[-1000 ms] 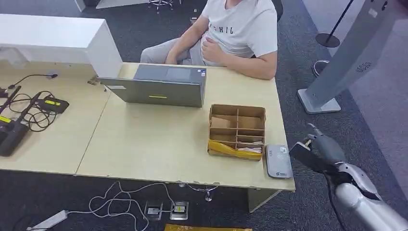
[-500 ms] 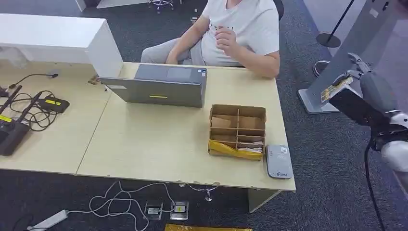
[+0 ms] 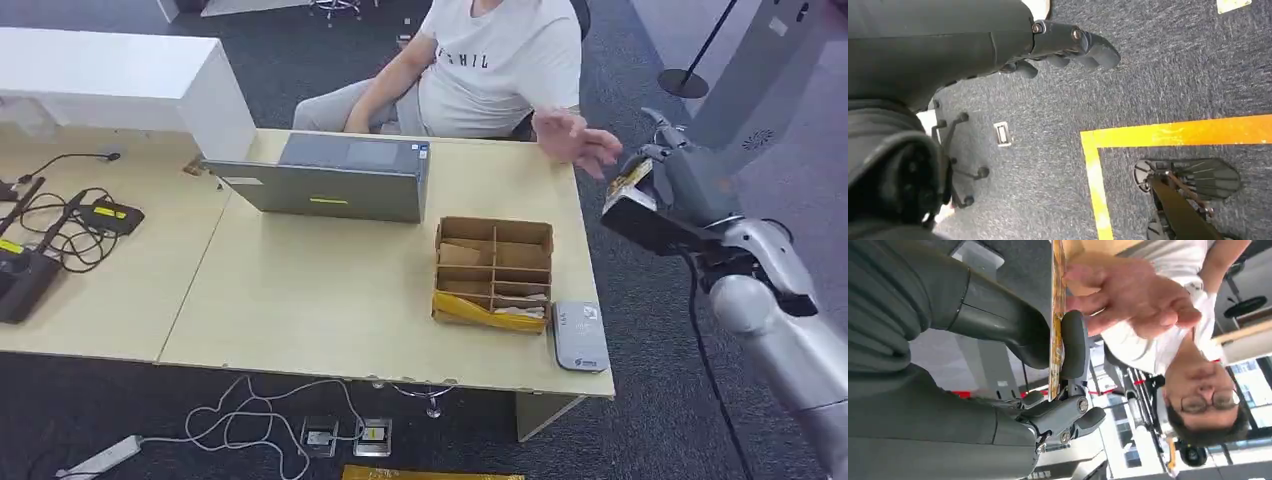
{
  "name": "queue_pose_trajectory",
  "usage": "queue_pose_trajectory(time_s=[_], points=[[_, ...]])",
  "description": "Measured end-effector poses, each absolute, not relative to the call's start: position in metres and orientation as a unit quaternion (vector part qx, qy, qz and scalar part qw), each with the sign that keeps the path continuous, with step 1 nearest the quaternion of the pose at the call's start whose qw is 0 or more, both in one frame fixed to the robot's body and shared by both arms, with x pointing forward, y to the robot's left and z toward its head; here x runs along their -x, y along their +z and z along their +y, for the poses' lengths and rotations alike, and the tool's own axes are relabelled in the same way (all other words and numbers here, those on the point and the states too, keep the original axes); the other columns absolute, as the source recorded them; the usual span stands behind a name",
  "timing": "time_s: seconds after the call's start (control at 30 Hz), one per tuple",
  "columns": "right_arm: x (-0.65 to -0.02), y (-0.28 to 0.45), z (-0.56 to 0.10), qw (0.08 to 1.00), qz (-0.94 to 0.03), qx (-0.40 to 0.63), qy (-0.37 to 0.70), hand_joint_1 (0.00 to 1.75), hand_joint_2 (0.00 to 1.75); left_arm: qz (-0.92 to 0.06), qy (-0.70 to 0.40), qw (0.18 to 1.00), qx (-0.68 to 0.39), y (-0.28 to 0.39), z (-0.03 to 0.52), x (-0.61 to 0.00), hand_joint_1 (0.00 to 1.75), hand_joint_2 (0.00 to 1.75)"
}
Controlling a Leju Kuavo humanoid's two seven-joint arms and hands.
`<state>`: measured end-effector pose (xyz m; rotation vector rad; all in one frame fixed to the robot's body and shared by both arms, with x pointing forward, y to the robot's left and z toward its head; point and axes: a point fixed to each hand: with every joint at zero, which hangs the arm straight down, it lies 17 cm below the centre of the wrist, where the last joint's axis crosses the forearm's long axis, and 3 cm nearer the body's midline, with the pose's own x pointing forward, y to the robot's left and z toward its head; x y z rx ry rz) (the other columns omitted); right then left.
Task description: Pass the card to the sensor for recognition and then transmit it.
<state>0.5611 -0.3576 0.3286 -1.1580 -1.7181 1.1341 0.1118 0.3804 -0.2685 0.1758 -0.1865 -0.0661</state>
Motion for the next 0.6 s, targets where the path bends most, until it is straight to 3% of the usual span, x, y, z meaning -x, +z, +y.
queue_pose_trajectory(time_s=[0.5, 0.57, 0.6], points=[[-0.581, 0.277, -0.323, 0.410, -0.661, 0.423, 0.465, 1.75, 1.75, -0.088, -0.054, 0.991, -0.089, -0.269, 0.382, -0.109, 0.00, 0.00], [-0.582, 0.275, -0.322, 0.410, -0.659, 0.425, 0.466, 1.47, 1.75, -0.088, -0.057, 0.991, -0.088, -0.269, 0.381, -0.109, 0.00, 0.00], [-0.583, 0.275, -0.323, 0.409, -0.658, 0.427, 0.467, 0.24, 1.75, -0.089, -0.059, 0.990, -0.088, -0.269, 0.381, -0.109, 0.00, 0.00]])
